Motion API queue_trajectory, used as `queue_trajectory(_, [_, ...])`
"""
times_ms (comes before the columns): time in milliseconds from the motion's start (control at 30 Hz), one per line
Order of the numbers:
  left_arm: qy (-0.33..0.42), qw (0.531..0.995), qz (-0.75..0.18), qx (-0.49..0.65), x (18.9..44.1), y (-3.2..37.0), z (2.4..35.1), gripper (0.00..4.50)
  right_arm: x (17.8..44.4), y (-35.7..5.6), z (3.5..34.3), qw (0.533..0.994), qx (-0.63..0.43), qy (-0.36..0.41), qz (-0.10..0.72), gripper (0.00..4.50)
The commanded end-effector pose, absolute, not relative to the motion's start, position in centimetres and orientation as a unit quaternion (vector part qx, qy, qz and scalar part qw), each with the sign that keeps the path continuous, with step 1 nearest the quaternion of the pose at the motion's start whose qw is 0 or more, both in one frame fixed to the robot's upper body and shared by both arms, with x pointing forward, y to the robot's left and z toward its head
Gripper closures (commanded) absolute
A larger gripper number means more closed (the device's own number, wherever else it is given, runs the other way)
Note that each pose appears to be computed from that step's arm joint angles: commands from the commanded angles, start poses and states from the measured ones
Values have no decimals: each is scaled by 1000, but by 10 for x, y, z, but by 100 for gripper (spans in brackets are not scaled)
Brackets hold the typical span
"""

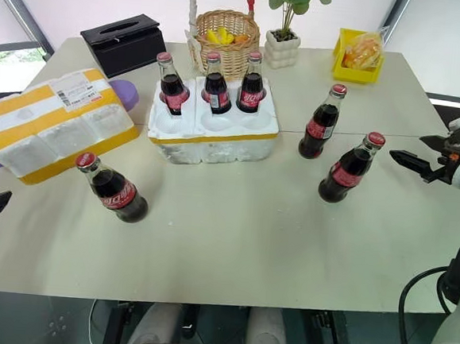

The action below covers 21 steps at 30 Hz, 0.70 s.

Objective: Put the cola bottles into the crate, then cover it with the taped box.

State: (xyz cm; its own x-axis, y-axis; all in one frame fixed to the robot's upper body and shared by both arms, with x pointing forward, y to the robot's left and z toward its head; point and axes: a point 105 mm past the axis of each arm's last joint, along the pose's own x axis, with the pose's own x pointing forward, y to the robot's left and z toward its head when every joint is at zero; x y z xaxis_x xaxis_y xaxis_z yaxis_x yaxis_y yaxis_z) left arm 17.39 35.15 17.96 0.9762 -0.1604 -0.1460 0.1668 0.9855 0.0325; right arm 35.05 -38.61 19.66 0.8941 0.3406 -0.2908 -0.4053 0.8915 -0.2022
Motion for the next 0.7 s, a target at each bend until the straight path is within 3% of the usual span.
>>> queue_trajectory(33, [57,995,-72,45,174,353,190,4,349,-389,206,968,-133,104,186,0])
queue_trajectory(467, [63,995,-74,27,183,359,190,4,350,-389,204,967,-137,106,186,0])
queue_trajectory(700, [52,991,-124,21,193,346,198,4,345,-399,227,971,-148,87,164,0])
